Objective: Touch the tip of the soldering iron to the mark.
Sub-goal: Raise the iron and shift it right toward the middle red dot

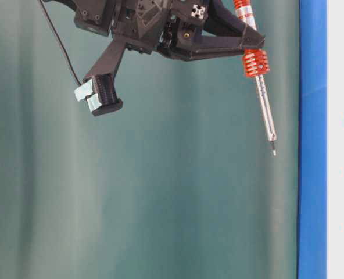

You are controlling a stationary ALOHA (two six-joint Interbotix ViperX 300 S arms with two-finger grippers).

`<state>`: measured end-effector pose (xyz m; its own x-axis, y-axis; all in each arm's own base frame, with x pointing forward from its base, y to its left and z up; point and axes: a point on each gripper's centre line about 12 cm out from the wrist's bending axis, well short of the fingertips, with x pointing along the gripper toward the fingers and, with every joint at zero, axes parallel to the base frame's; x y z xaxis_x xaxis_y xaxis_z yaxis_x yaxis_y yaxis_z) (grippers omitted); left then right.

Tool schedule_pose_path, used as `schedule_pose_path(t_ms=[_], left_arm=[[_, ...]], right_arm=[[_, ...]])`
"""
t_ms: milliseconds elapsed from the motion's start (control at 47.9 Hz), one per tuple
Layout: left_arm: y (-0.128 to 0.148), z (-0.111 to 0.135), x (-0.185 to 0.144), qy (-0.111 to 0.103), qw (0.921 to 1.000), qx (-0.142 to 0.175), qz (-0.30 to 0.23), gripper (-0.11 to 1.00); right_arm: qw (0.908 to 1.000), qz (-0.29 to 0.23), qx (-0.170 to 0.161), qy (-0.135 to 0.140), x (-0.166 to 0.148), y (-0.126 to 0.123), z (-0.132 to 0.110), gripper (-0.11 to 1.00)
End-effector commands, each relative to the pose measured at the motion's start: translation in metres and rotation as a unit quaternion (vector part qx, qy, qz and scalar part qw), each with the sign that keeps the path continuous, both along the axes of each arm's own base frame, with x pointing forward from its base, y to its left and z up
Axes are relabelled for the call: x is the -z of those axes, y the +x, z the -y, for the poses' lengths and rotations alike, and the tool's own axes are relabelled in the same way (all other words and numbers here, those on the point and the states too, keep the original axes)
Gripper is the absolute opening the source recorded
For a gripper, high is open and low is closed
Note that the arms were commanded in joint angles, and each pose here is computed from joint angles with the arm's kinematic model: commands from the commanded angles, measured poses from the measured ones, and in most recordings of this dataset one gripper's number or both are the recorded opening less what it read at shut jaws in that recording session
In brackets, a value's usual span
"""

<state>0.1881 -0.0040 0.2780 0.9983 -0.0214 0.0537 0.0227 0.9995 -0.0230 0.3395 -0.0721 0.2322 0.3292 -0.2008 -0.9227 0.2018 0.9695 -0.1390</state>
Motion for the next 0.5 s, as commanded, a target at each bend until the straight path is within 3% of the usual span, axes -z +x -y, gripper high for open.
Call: schedule_pose_path(t_ms=[0, 480], left_arm=[[0.001, 0.0, -0.004, 0.0, 1.0, 0.0, 0.005, 0.0], [0.001, 0.0, -0.003, 0.0, 1.0, 0.0, 0.005, 0.0]], right_arm=[[0.9999, 0.015, 0.0, -0.001, -0.006, 0.005, 0.0, 0.06], [0.9999, -0.005, -0.006, 0.011, 0.042, 0.029, 0.002, 0.06]])
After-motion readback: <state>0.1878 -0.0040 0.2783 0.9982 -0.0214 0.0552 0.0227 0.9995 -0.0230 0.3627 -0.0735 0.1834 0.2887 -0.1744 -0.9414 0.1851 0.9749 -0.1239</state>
